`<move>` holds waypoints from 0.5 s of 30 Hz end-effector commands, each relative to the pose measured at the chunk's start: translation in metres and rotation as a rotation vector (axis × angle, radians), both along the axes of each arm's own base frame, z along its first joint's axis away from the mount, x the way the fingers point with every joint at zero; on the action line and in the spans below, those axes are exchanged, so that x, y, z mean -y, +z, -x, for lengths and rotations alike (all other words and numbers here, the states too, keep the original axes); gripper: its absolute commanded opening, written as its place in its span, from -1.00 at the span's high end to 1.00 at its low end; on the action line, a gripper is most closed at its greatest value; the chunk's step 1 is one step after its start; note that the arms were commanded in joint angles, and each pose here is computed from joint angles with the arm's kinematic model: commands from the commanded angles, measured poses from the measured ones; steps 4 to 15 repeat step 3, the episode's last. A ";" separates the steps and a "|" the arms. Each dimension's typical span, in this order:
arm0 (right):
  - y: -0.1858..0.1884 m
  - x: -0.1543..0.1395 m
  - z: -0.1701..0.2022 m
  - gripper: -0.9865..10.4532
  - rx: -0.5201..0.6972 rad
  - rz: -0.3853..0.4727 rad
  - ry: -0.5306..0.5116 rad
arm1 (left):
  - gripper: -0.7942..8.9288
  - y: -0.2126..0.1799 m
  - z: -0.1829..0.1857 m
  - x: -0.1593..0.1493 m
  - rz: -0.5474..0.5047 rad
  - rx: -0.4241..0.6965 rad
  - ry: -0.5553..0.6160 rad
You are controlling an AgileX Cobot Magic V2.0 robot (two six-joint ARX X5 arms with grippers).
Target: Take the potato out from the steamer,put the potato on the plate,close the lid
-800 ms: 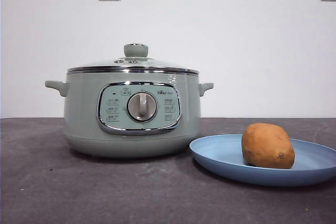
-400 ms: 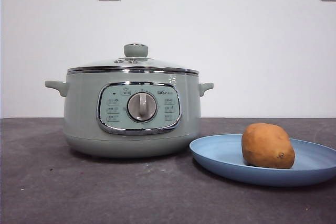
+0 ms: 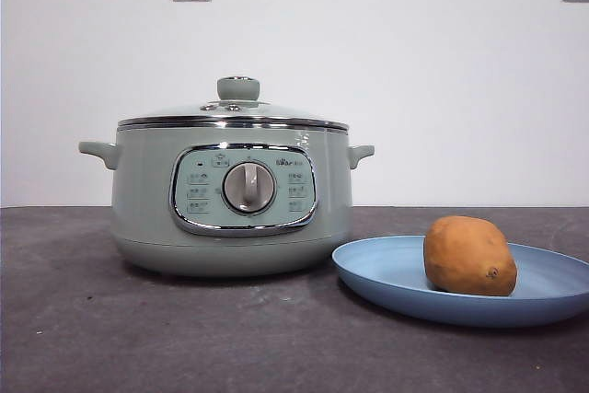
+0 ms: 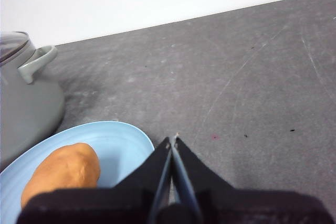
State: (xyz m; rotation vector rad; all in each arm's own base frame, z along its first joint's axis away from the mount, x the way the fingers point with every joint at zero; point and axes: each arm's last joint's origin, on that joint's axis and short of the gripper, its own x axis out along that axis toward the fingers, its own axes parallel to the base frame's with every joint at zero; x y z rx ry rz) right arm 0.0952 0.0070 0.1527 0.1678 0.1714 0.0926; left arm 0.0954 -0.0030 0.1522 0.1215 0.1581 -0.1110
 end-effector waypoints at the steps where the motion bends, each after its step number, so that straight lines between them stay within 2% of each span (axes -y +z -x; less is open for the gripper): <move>1: -0.004 0.000 0.000 0.83 -0.011 -0.008 -0.003 | 0.84 -0.005 -0.001 0.000 0.005 -0.010 -0.002; 15: -0.004 0.000 0.000 0.83 -0.011 -0.008 -0.003 | 0.84 -0.005 -0.001 0.000 0.005 -0.010 -0.002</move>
